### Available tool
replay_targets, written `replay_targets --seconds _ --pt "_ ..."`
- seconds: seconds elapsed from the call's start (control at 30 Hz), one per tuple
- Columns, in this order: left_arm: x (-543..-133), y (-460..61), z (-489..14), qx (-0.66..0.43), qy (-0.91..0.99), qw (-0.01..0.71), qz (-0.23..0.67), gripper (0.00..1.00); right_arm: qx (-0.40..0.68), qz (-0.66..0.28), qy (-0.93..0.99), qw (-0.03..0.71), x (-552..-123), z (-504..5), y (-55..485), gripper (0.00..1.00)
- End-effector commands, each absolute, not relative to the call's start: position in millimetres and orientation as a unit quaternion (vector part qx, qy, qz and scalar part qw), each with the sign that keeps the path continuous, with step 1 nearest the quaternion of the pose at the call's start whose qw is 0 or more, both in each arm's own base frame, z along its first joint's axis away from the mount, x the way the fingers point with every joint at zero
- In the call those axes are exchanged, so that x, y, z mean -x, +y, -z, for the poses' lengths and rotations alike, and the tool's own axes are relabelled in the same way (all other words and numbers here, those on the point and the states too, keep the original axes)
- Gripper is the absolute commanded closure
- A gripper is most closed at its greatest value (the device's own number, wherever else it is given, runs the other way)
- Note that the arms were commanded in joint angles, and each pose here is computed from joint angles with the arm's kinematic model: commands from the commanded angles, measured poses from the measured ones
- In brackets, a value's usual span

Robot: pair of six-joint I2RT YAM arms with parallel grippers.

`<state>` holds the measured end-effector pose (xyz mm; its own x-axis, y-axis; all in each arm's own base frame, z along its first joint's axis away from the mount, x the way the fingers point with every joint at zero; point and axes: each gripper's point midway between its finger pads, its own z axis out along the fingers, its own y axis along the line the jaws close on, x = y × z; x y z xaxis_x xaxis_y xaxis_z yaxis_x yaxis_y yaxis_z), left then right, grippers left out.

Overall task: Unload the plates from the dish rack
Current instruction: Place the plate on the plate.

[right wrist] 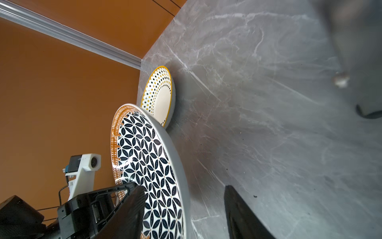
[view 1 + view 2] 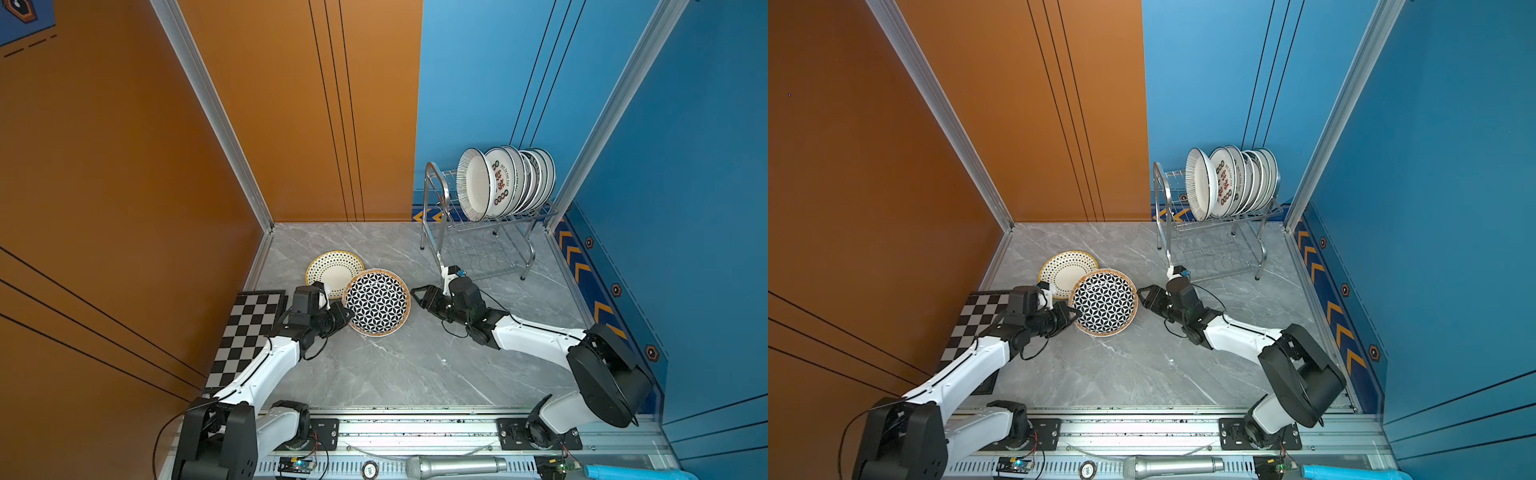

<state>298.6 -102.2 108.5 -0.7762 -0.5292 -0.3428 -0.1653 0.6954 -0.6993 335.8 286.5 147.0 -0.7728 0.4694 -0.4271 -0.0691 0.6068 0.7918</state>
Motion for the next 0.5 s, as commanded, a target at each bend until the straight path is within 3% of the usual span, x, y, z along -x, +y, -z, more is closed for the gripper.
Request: replay_targets --seconds 0.0,0.47 --pt "-316.5 -94.4 -147.6 0.194 0.853 0.314 0.368 1.00 -0.102 -0.409 0.844 0.331 -334.2 -156.2 277.1 0.37" --pt "-372.2 -15.0 -168.6 0.309 0.814 0.373 0.319 1.00 -0.078 -0.371 0.871 0.313 -327.1 -135.3 270.9 0.31"
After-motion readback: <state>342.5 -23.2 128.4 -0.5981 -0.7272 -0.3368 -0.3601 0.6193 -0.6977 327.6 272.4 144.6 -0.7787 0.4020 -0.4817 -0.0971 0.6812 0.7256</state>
